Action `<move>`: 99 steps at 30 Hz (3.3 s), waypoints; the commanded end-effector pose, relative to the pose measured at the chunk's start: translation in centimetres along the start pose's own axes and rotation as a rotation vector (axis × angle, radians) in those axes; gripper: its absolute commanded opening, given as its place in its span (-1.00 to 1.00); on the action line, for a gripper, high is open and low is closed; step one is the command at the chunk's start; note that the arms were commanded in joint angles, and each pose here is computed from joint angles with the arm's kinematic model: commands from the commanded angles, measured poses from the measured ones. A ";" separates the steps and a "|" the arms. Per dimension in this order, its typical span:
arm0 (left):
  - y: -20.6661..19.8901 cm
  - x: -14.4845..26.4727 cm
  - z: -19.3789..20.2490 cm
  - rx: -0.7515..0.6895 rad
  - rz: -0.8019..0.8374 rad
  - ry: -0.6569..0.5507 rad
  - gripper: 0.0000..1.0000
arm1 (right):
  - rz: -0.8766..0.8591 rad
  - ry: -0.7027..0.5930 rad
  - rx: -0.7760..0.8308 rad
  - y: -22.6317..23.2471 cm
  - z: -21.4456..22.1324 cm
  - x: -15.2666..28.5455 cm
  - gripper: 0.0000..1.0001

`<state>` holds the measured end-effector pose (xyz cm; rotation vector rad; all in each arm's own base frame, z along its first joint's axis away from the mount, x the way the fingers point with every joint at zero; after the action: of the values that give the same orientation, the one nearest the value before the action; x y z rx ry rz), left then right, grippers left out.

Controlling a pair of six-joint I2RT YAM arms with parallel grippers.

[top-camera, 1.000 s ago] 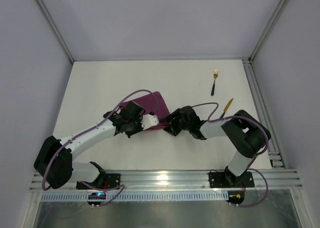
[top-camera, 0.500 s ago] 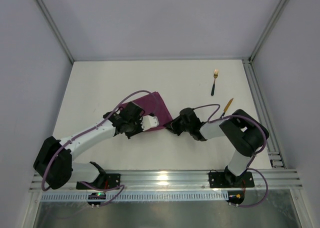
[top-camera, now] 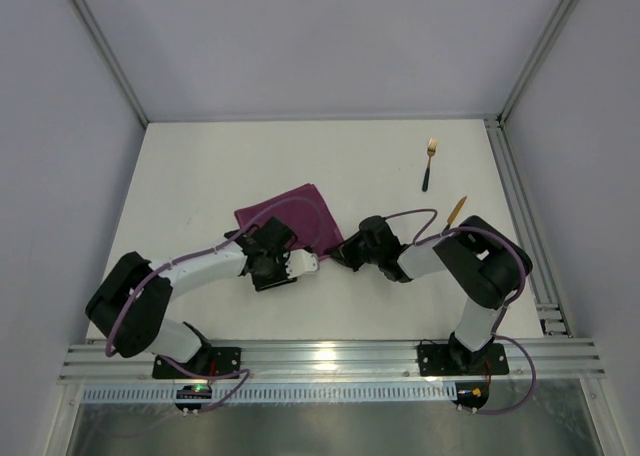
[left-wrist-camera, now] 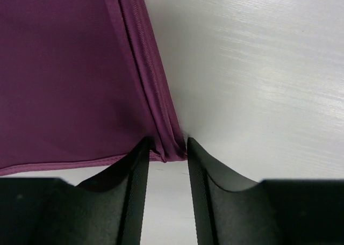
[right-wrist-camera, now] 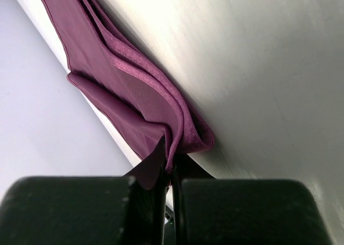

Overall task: Fold the napkin into a case and place the utensils inside
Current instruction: Pick up the upper triangle-folded napkin from the center of the board, then turn over the upper triangle folded napkin at the center of the board.

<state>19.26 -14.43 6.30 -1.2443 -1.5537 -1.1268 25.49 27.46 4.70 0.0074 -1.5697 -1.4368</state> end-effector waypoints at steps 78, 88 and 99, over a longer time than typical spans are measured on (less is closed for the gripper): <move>-2.0 1.7 1.0 -0.151 -0.488 -0.094 -0.72 | 0.068 0.095 -0.109 2.8 1.7 1.4 -0.93; -2.3 1.8 0.4 -0.134 -0.457 -0.129 -1.00 | 0.054 0.056 -0.034 3.6 1.3 1.9 -0.92; -2.1 6.8 -2.5 -0.076 -0.391 -0.221 -1.00 | 0.070 -0.015 0.255 7.1 -0.4 3.6 -0.92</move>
<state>16.68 -14.91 11.12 -1.1309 -1.9769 -1.4055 27.44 28.04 10.85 0.0417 -1.6617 -1.2523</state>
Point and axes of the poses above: each gripper's point midway between its finger pads, its own x axis back along the fingers, its own y axis along the line the jaws close on, z = x × y, the point moved 5 cm from there along x, back along the fingers, and after that the axes turned 7 degrees about -x, right-handed, at the moved point
